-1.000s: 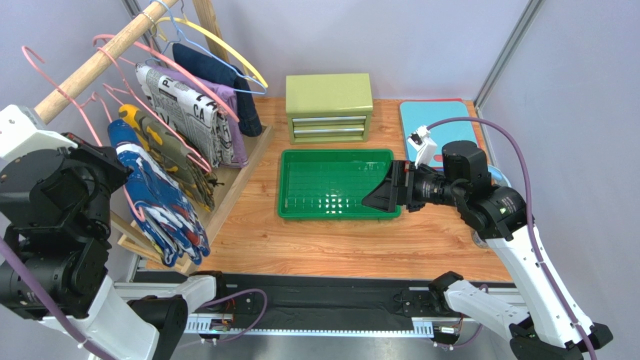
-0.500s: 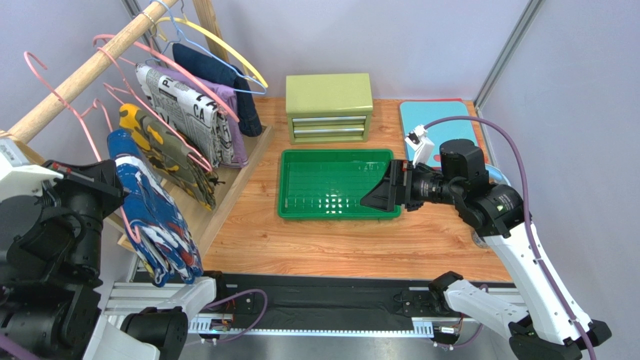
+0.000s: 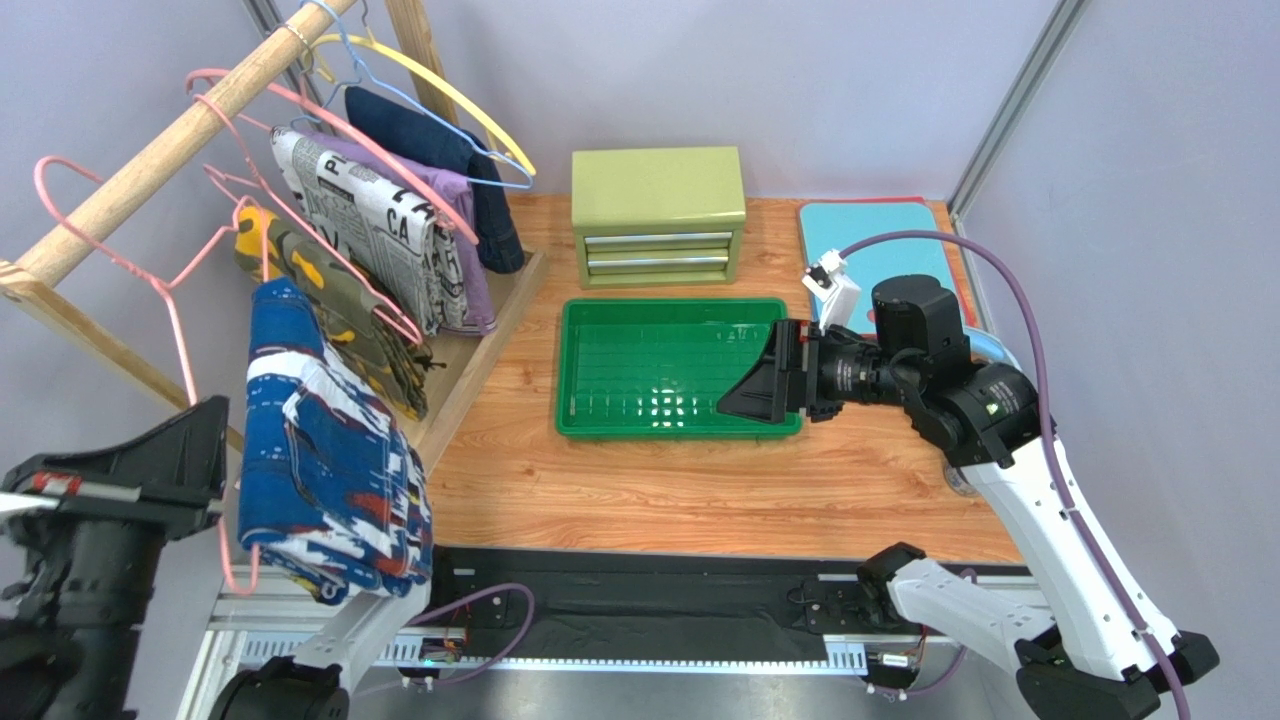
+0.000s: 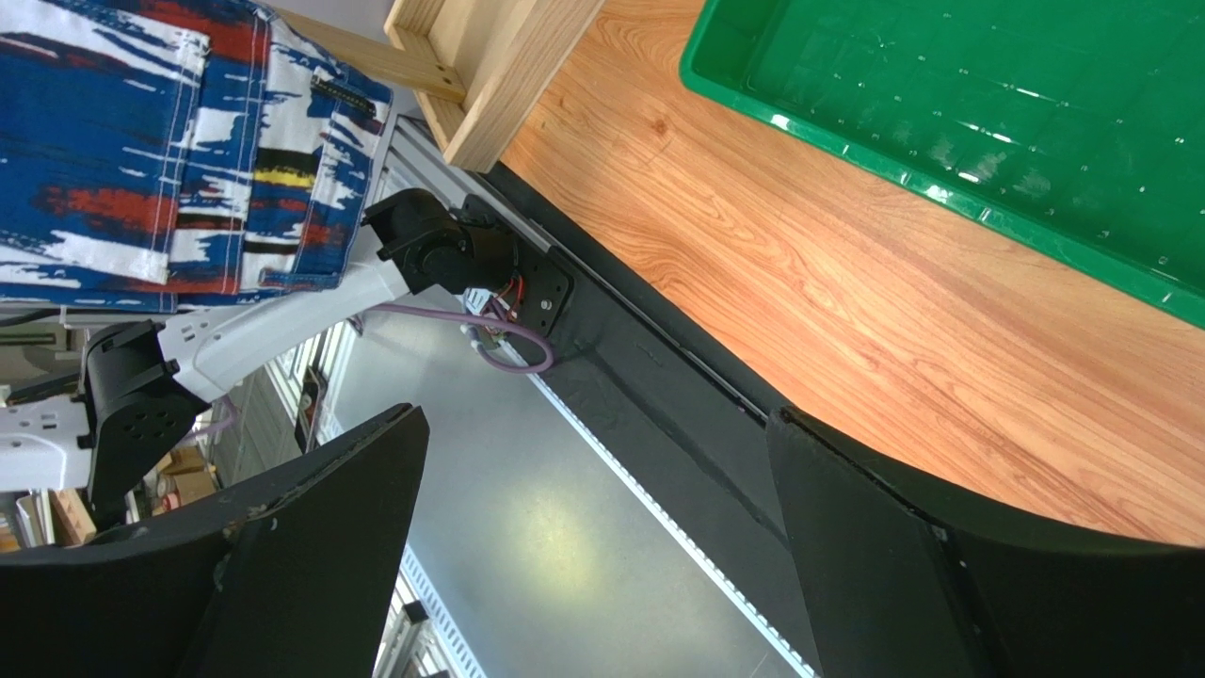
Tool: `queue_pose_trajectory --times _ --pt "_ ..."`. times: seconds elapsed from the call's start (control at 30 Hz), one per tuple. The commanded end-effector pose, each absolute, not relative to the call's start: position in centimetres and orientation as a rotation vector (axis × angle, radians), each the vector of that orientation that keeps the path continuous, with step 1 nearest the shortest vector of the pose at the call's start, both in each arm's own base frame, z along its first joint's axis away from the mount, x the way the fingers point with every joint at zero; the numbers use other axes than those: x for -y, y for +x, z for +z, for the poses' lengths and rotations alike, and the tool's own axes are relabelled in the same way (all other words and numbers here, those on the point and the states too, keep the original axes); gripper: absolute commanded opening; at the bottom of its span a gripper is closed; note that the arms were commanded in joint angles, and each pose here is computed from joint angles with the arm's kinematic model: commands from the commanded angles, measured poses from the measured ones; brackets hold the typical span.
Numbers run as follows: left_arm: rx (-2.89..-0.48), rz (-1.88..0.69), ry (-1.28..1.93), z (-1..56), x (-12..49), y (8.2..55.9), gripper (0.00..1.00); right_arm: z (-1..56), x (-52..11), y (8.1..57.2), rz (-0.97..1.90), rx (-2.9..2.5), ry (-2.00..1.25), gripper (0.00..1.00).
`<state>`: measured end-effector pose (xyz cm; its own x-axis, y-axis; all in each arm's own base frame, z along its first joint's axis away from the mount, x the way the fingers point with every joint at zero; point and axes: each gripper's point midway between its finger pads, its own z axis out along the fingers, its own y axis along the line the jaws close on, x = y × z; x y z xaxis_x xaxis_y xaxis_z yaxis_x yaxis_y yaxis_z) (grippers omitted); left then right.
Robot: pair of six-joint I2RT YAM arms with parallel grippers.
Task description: Remove the trousers from the hanger
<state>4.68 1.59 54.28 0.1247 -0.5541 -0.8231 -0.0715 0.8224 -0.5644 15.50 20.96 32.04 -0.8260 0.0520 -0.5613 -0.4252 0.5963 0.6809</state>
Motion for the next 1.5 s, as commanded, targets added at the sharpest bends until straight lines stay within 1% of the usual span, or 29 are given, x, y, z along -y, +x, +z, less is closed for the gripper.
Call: queue_pose_trajectory --times 0.0,0.1,0.17,0.33,0.37,0.63,0.7,0.73,0.8,0.97,1.13,1.3,1.43,1.47 --pt "-1.452 -0.473 -0.517 52.1 -2.4 1.6 0.00 32.7 -21.3 15.0 1.205 -2.264 -0.353 0.96" --pt "-1.462 -0.581 -0.430 51.5 -2.0 0.2 0.00 32.0 -21.3 14.9 1.203 -2.284 -0.353 0.96" --pt "-1.485 -0.670 -0.331 51.4 -0.5 -0.2 0.00 31.5 -21.2 14.8 1.202 -2.301 -0.350 0.96" --pt "-1.545 -0.754 -0.164 50.3 1.8 -1.2 0.00 31.1 -21.1 14.5 1.200 -2.316 -0.345 0.96" --pt "-1.544 -0.801 -0.110 50.5 2.7 -1.9 0.00 31.1 -21.0 14.4 1.193 -2.317 -0.345 0.95" --pt "-1.638 -0.939 0.021 48.8 5.4 -3.3 0.00 31.1 -20.4 13.8 1.173 -2.329 -0.300 0.95" --pt "-1.622 -0.999 0.050 49.3 6.3 -3.5 0.00 31.1 -20.3 13.6 1.177 -2.334 -0.286 0.95" --pt "-1.613 -1.019 0.058 49.6 7.0 -2.4 0.00 30.9 -20.2 13.5 1.177 -2.342 -0.281 0.95" --pt "-1.593 -1.059 0.065 49.9 7.7 -2.1 0.00 30.9 -19.9 13.3 1.161 -2.341 -0.274 0.95" --pt "-1.579 -1.125 0.097 50.8 10.2 1.6 0.00 30.7 -19.2 13.4 1.104 -2.350 -0.256 0.95" --pt "-1.548 -1.121 0.125 52.5 11.7 5.0 0.00 31.2 -18.8 14.0 1.057 -2.347 -0.234 0.94" --pt "-1.575 -1.170 0.167 53.3 14.2 8.6 0.00 32.1 -18.3 14.8 0.994 -2.330 -0.212 0.94" --pt "-1.553 -1.189 0.173 54.8 15.5 11.3 0.00 32.6 -18.2 15.3 0.975 -2.325 -0.196 0.93" --pt "-1.569 -1.198 0.168 54.9 16.1 12.5 0.00 32.5 -18.2 15.6 0.962 -2.330 -0.184 0.93"
